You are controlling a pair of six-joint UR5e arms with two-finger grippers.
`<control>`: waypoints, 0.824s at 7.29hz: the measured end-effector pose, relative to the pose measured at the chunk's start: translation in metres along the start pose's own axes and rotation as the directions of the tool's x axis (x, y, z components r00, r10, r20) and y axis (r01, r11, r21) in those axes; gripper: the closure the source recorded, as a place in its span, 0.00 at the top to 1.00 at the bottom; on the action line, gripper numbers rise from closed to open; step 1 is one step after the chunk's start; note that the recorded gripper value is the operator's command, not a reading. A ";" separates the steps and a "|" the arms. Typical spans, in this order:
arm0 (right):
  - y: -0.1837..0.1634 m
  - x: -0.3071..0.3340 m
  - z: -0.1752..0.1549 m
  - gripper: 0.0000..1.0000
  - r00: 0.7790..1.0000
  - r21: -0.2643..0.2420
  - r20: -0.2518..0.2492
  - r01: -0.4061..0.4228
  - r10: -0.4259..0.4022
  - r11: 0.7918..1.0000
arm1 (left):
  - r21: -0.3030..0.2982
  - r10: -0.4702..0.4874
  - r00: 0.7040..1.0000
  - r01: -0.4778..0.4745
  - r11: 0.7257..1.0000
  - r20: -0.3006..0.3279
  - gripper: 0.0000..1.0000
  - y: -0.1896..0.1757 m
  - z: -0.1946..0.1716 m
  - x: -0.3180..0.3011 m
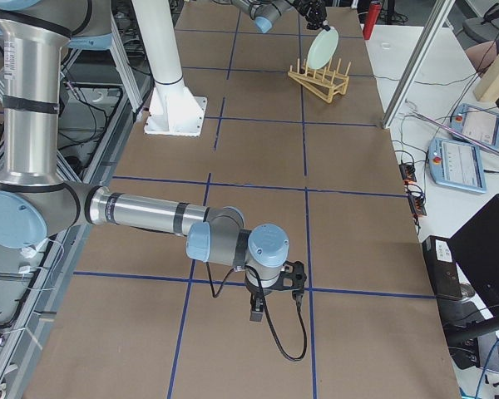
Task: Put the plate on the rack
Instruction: 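Lift the plate with the left gripper and tilt it upright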
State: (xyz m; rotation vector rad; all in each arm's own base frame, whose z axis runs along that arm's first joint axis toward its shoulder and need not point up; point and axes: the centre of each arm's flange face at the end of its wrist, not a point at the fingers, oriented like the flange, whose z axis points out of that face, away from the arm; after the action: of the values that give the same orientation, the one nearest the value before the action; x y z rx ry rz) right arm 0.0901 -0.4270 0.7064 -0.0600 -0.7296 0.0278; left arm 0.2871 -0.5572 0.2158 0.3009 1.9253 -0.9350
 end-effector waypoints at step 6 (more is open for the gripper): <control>0.000 0.000 0.000 1.00 1.000 0.000 0.000 0.000 0.000 1.000 | 0.059 0.056 0.998 -0.055 0.997 -0.022 0.00 -0.083 0.002 -0.045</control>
State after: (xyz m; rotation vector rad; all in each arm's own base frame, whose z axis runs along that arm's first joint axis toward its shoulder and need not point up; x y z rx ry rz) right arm 0.0901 -0.4270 0.7063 -0.0598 -0.7296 0.0277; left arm 0.2664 -0.6070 0.2930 0.3998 1.9043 -0.9556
